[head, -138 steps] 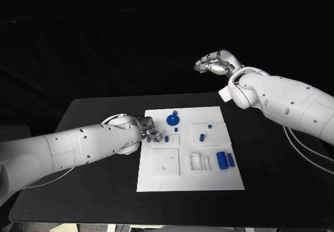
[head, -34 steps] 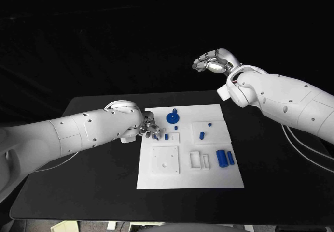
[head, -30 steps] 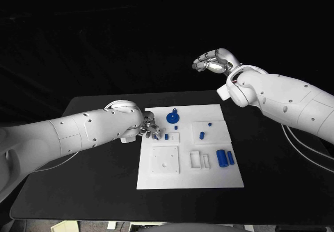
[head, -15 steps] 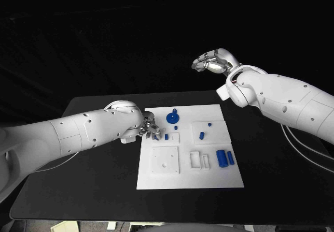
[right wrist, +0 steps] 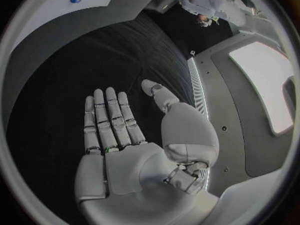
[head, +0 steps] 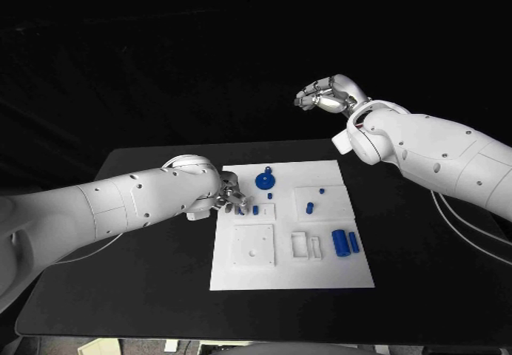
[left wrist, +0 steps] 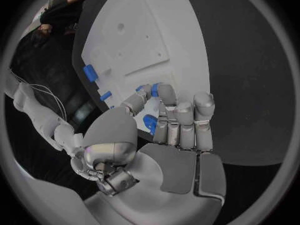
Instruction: Assemble the parts on the task board
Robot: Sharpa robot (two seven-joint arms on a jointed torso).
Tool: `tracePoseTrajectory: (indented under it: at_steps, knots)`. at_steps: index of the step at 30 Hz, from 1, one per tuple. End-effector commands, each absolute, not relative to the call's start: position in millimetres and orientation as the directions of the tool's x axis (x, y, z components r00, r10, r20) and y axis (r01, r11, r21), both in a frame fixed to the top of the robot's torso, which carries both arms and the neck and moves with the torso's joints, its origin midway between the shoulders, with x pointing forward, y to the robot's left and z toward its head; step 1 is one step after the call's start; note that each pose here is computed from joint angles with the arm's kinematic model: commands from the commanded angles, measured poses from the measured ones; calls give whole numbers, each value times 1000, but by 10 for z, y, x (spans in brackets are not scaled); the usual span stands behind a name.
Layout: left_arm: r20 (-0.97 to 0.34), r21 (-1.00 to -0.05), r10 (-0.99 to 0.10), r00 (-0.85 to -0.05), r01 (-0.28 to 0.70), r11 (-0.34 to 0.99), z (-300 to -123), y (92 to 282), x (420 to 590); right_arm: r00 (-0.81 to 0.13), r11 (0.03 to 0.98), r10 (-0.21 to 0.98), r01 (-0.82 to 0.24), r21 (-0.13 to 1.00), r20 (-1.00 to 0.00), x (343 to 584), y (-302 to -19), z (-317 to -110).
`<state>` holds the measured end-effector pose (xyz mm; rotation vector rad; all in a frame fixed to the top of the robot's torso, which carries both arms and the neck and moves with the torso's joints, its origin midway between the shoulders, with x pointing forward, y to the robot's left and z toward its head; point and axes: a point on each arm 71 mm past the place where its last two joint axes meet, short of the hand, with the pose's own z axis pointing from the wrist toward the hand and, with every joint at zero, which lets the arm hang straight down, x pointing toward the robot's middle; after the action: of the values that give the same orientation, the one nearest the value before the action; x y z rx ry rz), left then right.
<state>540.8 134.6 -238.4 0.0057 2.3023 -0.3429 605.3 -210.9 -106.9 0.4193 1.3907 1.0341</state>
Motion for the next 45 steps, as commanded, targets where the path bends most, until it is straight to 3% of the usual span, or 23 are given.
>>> tracePoseTrajectory:
  at_steps: [1, 45]
  knots:
    - [-710, -254, -98, -697, 124, 959, -2398, 1314, 5393, -151, 525, 785, -350, 775, -600, 6050, -2093, -1066]
    - [-703, -246, -98, -704, 111, 963, -2427, 1336, 5416, -155, 523, 785, -352, 776, -600, 6045, -2080, -1068]
